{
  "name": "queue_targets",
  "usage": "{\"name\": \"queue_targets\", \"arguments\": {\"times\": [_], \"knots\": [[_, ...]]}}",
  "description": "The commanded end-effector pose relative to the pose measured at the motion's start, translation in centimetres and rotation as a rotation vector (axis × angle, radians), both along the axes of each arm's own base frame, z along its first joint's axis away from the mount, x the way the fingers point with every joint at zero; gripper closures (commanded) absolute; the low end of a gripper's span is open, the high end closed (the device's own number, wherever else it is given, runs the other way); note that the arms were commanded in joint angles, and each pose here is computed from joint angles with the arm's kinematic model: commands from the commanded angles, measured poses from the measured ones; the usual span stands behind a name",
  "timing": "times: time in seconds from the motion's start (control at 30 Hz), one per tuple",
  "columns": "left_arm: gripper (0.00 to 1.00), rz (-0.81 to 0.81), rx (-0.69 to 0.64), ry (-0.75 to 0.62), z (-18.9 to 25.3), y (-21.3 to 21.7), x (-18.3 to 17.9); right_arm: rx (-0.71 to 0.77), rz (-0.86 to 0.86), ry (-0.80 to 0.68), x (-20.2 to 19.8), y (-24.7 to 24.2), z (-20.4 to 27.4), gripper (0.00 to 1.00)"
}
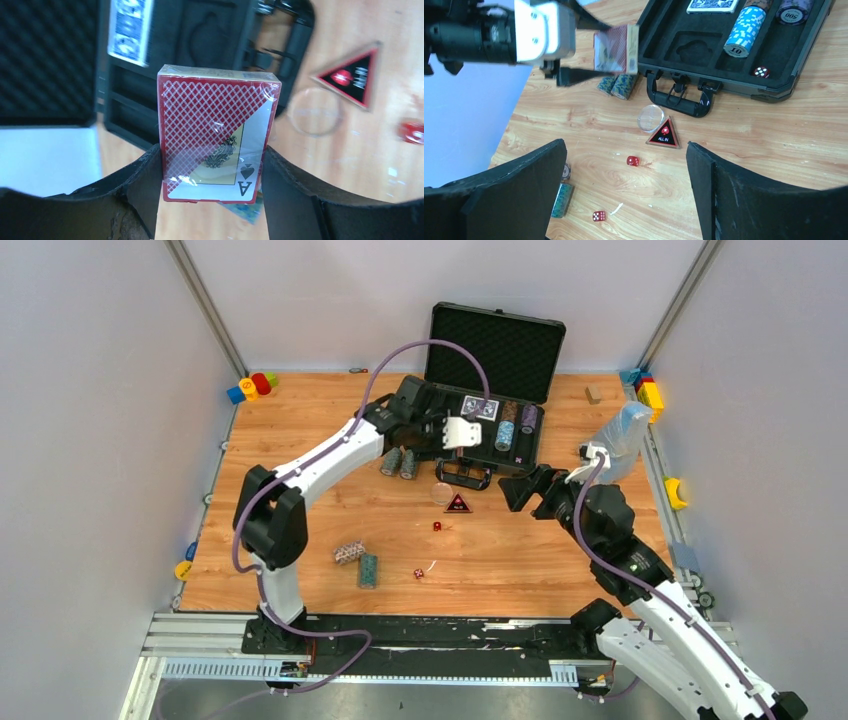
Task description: Pack up texas hold em set
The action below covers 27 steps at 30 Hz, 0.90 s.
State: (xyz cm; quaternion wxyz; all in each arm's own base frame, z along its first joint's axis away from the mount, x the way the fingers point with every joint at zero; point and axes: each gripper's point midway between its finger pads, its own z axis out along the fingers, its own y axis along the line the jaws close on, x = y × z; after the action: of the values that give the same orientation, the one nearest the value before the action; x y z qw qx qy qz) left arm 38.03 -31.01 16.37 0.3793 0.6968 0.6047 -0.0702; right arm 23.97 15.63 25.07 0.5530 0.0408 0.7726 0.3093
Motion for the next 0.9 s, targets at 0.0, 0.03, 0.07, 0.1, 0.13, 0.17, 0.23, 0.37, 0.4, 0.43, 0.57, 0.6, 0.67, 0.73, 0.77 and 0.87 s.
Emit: {"name": "queue_targets", "arguments": {"times": [0.0, 0.03, 0.07, 0.1, 0.13, 0.17, 0.23, 0.37, 0.4, 0.43, 0.57, 0.6, 0.67, 0.73, 0.77, 0.87], "knots": [[0.79, -0.119, 0.043, -0.148, 3.2, -2.4, 3.7, -0.018, -0.045, -0.031, 0.2, -1.0, 0.2, 0.09], [0.78, -0.129, 0.066, -0.122, 1.7, -2.8, 4.1, -0.021, -0.058, -0.034, 0.3, -1.2, 0.2, 0.09], [0.77, -0.143, 0.084, -0.119, 1.2, -3.1, 4.6, -0.021, -0.067, -0.036, 0.3, -1.4, 0.3, 0.09], [0.76, -0.146, 0.091, -0.122, 1.0, -3.2, 4.9, -0.021, -0.079, -0.039, 0.3, -1.7, 0.3, 0.09], [0.76, -0.157, 0.100, -0.127, 0.6, -3.6, 5.5, -0.020, -0.088, -0.042, 0.3, -1.9, 0.4, 0.09], [0.76, -0.165, 0.102, -0.130, 0.5, -3.9, 5.7, -0.019, -0.103, -0.046, 0.3, -2.1, 0.4, 0.09], [0.76, -0.184, 0.105, -0.132, -0.3, -4.5, 6.4, -0.011, -0.127, -0.056, 0.3, -2.6, 0.7, 0.09], [0.76, -0.216, 0.103, -0.131, -1.3, -5.8, 7.6, 0.003, -0.174, -0.084, 0.1, -3.7, 1.2, 0.09], [0.76, -0.223, 0.101, -0.134, -1.7, -6.2, 8.0, 0.003, -0.187, -0.090, 0.1, -4.0, 1.3, 0.09], [0.76, -0.231, 0.102, -0.140, -1.8, -6.4, 8.2, 0.004, -0.197, -0.096, 0.1, -4.2, 1.4, 0.09], [0.75, -0.248, 0.094, -0.155, -2.4, -7.4, 9.3, 0.000, -0.224, -0.106, 0.1, -4.8, 1.4, 0.09], [0.75, -0.254, 0.095, -0.146, -3.0, -7.6, 9.4, -0.001, -0.229, -0.105, 0.1, -4.9, 1.4, 0.09], [0.73, -0.268, 0.095, -0.139, -3.5, -7.9, 9.4, -0.003, -0.235, -0.101, 0.2, -4.9, 1.2, 0.09], [0.65, -0.281, 0.093, -0.128, -3.9, -8.2, 9.1, -0.006, -0.241, -0.099, 0.3, -5.0, 1.2, 0.09], [0.63, -0.282, 0.096, -0.123, -4.3, -8.2, 9.1, -0.008, -0.243, -0.096, 0.3, -5.0, 1.1, 0.09], [0.55, -0.290, 0.112, -0.127, -5.1, -8.6, 8.9, -0.011, -0.244, -0.094, 0.4, -5.0, 1.0, 0.09]]}}
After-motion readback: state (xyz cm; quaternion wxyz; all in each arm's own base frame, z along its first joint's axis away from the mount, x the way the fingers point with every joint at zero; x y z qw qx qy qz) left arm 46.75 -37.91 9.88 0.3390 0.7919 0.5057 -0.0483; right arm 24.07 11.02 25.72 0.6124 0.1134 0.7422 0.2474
